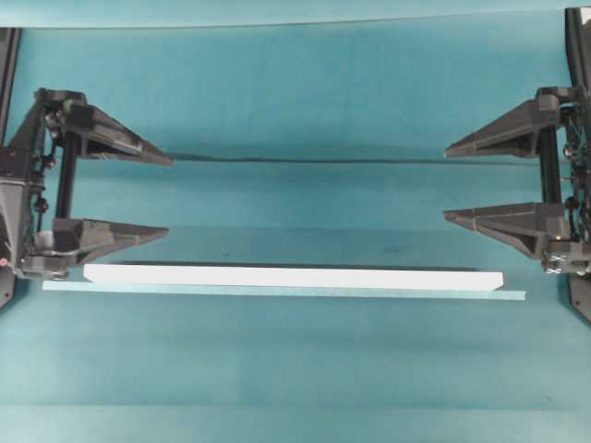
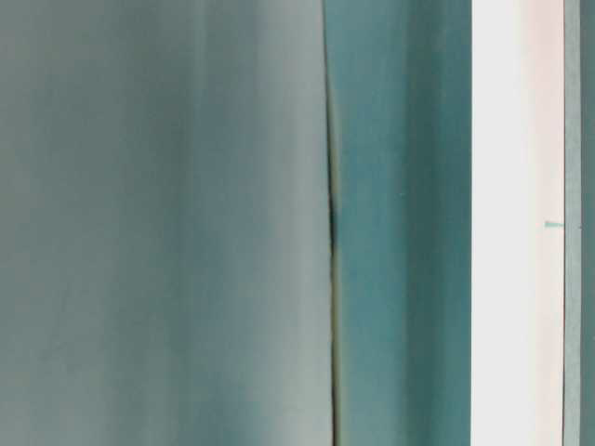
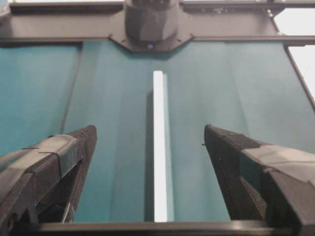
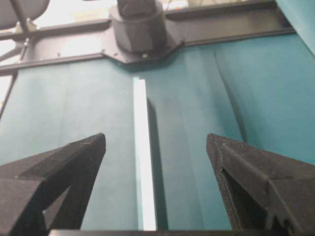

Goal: Lift a wooden board with both hands.

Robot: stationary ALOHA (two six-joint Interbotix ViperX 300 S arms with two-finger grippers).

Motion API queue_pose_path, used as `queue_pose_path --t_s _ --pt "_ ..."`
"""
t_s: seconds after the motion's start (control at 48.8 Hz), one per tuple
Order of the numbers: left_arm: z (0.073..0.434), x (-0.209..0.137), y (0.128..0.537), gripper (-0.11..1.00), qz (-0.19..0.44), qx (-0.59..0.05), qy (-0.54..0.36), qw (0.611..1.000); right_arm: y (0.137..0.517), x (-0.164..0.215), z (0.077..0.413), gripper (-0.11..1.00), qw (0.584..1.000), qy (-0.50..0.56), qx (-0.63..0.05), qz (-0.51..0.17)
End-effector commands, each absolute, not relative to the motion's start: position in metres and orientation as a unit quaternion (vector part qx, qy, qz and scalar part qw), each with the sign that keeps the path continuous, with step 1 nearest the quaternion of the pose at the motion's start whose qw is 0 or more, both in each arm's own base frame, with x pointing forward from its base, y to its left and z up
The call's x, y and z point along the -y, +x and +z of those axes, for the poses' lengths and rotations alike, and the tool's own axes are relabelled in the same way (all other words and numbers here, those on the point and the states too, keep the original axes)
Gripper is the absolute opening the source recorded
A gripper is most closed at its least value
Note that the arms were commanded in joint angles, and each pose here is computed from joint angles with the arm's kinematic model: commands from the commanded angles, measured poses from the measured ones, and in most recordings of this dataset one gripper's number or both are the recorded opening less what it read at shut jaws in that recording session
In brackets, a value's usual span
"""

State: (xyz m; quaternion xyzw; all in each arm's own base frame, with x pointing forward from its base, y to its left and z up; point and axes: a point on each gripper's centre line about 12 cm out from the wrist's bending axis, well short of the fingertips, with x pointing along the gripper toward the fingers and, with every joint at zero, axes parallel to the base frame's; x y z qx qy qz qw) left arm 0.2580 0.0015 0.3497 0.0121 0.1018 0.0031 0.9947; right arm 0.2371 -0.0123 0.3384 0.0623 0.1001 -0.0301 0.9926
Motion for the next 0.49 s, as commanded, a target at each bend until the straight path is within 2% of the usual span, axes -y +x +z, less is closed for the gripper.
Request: queue_pose_path --t_s 0.0,0.471 --pt "0.3568 -0.0014 0.2577 0.96 0.003 -0.088 0.011 0.996 0.2382 0.0127 0.3415 0.92 0.993 0.065 -0.093 -0.031" --pt "0.3559 -0.0022 0.2561 0.96 0.005 -0.086 0.011 0.996 0.2391 0.0139 0.334 0.92 0.992 0.07 -0.096 -0.034"
